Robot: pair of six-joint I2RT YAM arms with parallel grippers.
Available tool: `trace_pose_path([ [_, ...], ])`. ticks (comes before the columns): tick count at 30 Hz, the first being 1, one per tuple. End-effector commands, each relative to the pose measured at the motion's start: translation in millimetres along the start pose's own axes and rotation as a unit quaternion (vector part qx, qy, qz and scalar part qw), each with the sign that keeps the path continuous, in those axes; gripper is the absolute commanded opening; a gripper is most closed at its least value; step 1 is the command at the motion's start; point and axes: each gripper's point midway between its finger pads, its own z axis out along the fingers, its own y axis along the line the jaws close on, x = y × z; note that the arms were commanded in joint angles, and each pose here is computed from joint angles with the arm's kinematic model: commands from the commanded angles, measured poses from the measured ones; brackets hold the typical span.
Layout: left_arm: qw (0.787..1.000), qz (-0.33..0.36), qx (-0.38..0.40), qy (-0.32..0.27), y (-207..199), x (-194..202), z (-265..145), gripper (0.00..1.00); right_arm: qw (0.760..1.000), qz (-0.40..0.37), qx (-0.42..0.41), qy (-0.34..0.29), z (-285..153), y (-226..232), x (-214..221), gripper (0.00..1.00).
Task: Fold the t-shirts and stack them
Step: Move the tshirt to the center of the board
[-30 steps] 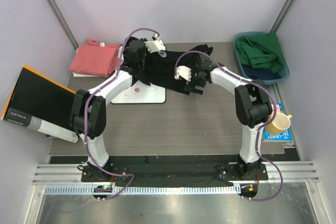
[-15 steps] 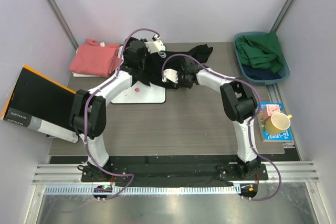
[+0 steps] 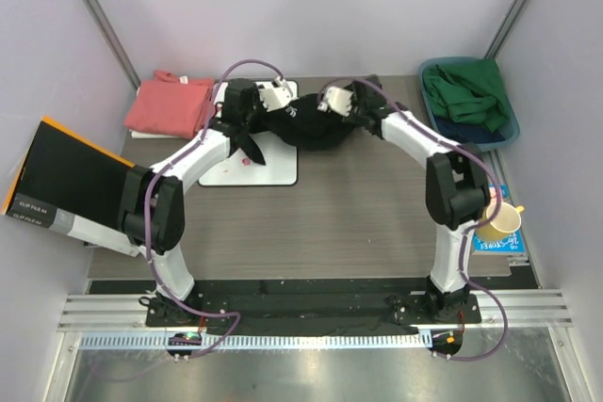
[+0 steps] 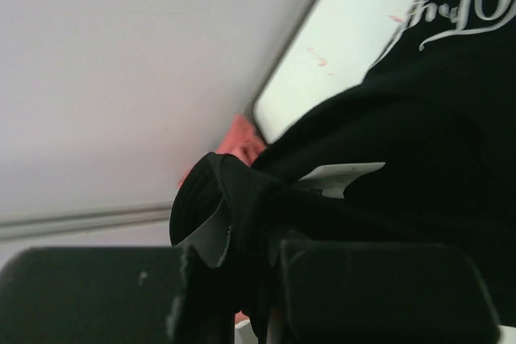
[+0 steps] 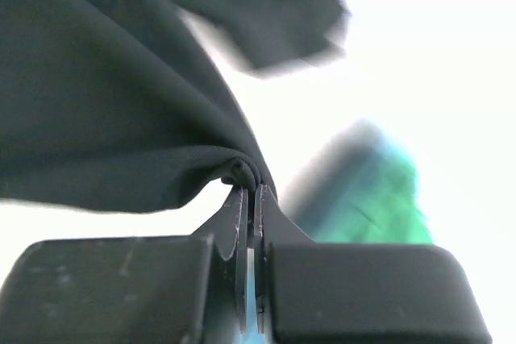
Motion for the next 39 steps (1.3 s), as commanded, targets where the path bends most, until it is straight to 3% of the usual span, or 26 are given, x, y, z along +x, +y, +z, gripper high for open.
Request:
trace_pose_path([
  [1,0.985,-0.038,0.149,-0.076,-29,-17,-30,0.00,0.969,0.045,0.239,0.050,-84,-129,34,0.01],
  [3,0.973,-0.042,0.200,-0.109,-41,-28,-43,0.00,0.953,0.056,0.289,0.077,-92,-153,57,0.01],
  [6,0.938,-0.059,0.298,-0.168,-68,-53,-68,0.00,0.916,0.073,0.376,0.122,-96,-188,86,0.01],
  [7,0.915,-0.074,0.339,-0.206,-78,-69,-79,0.00,0.895,0.086,0.420,0.120,-103,-207,88,0.01],
  [10,0.869,-0.130,0.411,-0.241,-86,-99,-96,0.00,0.861,0.096,0.474,0.154,-95,-231,105,0.03],
  [12,0.820,-0.172,0.461,-0.293,-80,-140,-117,0.00,0.840,0.114,0.501,0.174,-84,-245,113,0.06],
  [13,0.804,-0.180,0.475,-0.310,-79,-157,-116,0.00,0.834,0.118,0.508,0.179,-82,-250,115,0.13],
  [14,0.774,-0.190,0.504,-0.333,-82,-173,-128,0.00,0.826,0.122,0.513,0.199,-78,-250,121,0.39],
  [15,0.752,-0.204,0.530,-0.336,-90,-190,-137,0.07,0.818,0.127,0.523,0.201,-72,-256,120,0.58],
  [16,0.736,-0.210,0.542,-0.348,-87,-205,-140,0.21,0.816,0.128,0.523,0.210,-68,-256,121,0.82],
  [17,0.721,-0.214,0.552,-0.360,-87,-217,-144,0.35,0.812,0.134,0.525,0.216,-68,-257,122,0.89],
  [18,0.712,-0.217,0.558,-0.367,-88,-228,-148,0.56,0.816,0.135,0.516,0.221,-67,-258,121,0.92],
  [19,0.704,-0.243,0.564,-0.356,-84,-233,-149,0.60,0.818,0.141,0.513,0.218,-68,-258,120,0.96],
  [20,0.712,-0.250,0.551,-0.358,-79,-236,-144,0.64,0.821,0.146,0.508,0.217,-69,-257,120,0.97],
  [21,0.721,-0.253,0.529,-0.369,-69,-239,-138,0.78,0.827,0.154,0.496,0.216,-66,-252,123,0.98],
  [24,0.750,-0.262,0.485,-0.367,-54,-227,-127,0.99,0.833,0.164,0.482,0.215,-72,-245,124,0.99],
  [26,0.762,-0.269,0.470,-0.356,-48,-217,-125,1.00,0.834,0.181,0.479,0.205,-86,-247,122,0.99],
  [27,0.778,-0.280,0.448,-0.341,-39,-206,-115,1.00,0.851,0.176,0.447,0.215,-82,-238,125,0.99],
  [28,0.792,-0.287,0.431,-0.323,-35,-196,-106,1.00,0.858,0.201,0.434,0.186,-80,-236,119,0.99],
  [29,0.813,-0.285,0.404,-0.307,-28,-187,-98,1.00,0.877,0.205,0.402,0.167,-85,-233,110,0.98],
  [30,0.843,-0.281,0.360,-0.286,-16,-175,-85,1.00,0.912,0.187,0.322,0.174,-79,-208,107,0.97],
  [31,0.887,-0.279,0.293,-0.223,-9,-147,-60,1.00,0.940,0.199,0.253,0.113,-65,-189,85,0.97],
  [32,0.914,-0.248,0.252,-0.199,-2,-128,-46,1.00,0.964,0.181,0.184,0.069,-76,-170,58,0.95],
  [33,0.928,-0.238,0.234,-0.167,-9,-105,-36,1.00,0.977,0.166,0.106,0.076,-71,-127,57,0.95],
  [34,0.948,-0.236,0.166,-0.134,8,-84,-20,1.00,0.986,0.157,0.045,0.027,-67,-99,34,0.95],
  [39,0.968,-0.237,0.078,-0.019,15,1,22,1.00,0.987,0.065,-0.133,-0.055,-80,32,-31,0.93],
])
